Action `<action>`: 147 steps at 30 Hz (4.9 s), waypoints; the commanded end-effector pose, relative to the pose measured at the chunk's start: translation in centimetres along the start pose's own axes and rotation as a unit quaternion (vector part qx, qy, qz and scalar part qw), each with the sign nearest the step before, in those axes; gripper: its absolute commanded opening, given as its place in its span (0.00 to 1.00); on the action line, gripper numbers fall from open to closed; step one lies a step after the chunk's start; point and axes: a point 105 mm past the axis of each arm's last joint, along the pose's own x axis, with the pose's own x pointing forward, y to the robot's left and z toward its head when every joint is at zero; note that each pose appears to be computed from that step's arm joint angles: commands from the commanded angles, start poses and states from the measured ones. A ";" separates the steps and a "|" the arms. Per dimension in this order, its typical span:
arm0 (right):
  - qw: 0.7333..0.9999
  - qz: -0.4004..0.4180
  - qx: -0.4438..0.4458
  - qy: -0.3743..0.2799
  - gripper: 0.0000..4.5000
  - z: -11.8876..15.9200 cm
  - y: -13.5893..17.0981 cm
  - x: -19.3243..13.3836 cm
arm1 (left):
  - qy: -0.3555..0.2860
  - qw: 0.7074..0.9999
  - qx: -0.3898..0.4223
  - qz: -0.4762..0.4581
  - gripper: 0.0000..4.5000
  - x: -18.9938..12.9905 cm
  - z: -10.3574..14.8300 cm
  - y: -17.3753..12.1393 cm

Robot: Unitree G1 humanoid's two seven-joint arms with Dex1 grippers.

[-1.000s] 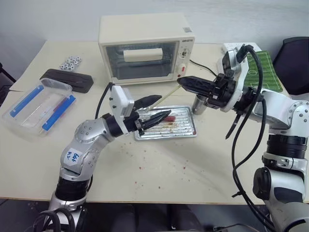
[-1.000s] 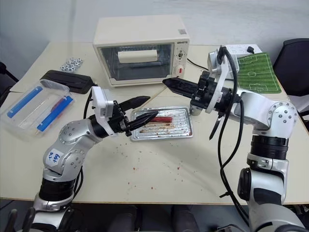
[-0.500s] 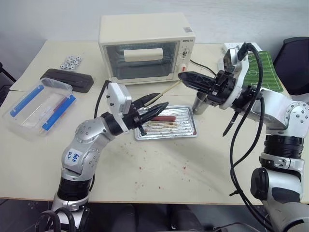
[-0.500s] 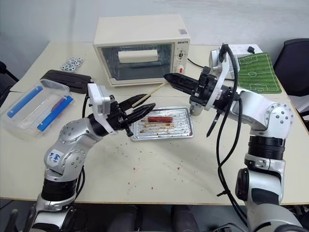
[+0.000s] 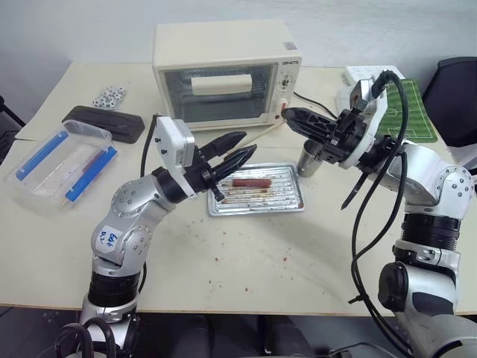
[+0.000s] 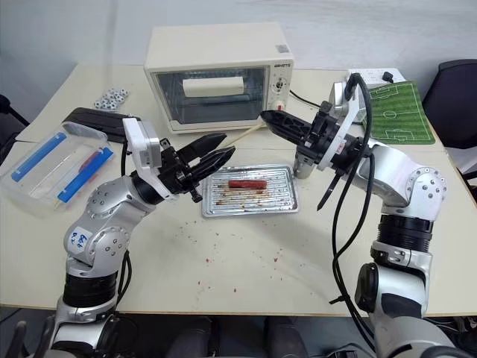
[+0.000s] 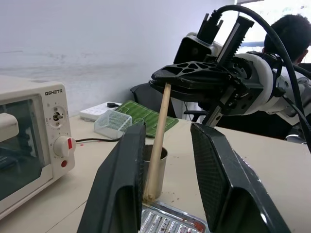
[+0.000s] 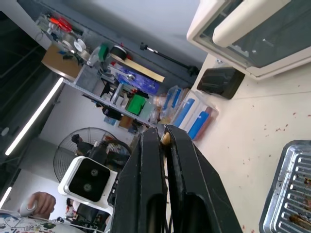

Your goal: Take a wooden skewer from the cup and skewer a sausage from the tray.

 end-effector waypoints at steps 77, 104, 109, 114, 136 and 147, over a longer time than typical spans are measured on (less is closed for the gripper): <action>0.717 -0.066 -0.599 0.350 0.51 -5.7 -14.1 5.9 | 0.200 0.967 0.073 0.141 0.00 -12.7 0.7 2.2; 0.742 -0.081 -0.566 0.350 0.21 -5.9 -15.3 6.0 | 0.196 0.967 0.083 0.138 0.00 -12.0 1.1 2.6; 0.744 -0.077 -0.564 0.349 0.21 -5.9 -15.0 6.0 | 0.195 0.968 0.080 0.135 0.00 -11.9 1.0 2.8; 0.741 -0.041 -0.573 0.347 0.21 -4.8 -12.7 5.8 | 0.197 0.972 0.072 0.108 0.00 -11.3 0.6 2.4; 0.789 -0.072 -0.544 0.276 0.21 -3.5 -11.5 5.3 | 0.198 0.974 0.080 0.077 0.00 -10.6 0.8 3.0; 0.808 -0.067 -0.522 0.263 0.21 -4.5 -11.5 6.8 | 0.195 0.973 0.085 0.085 0.00 -10.6 0.8 3.1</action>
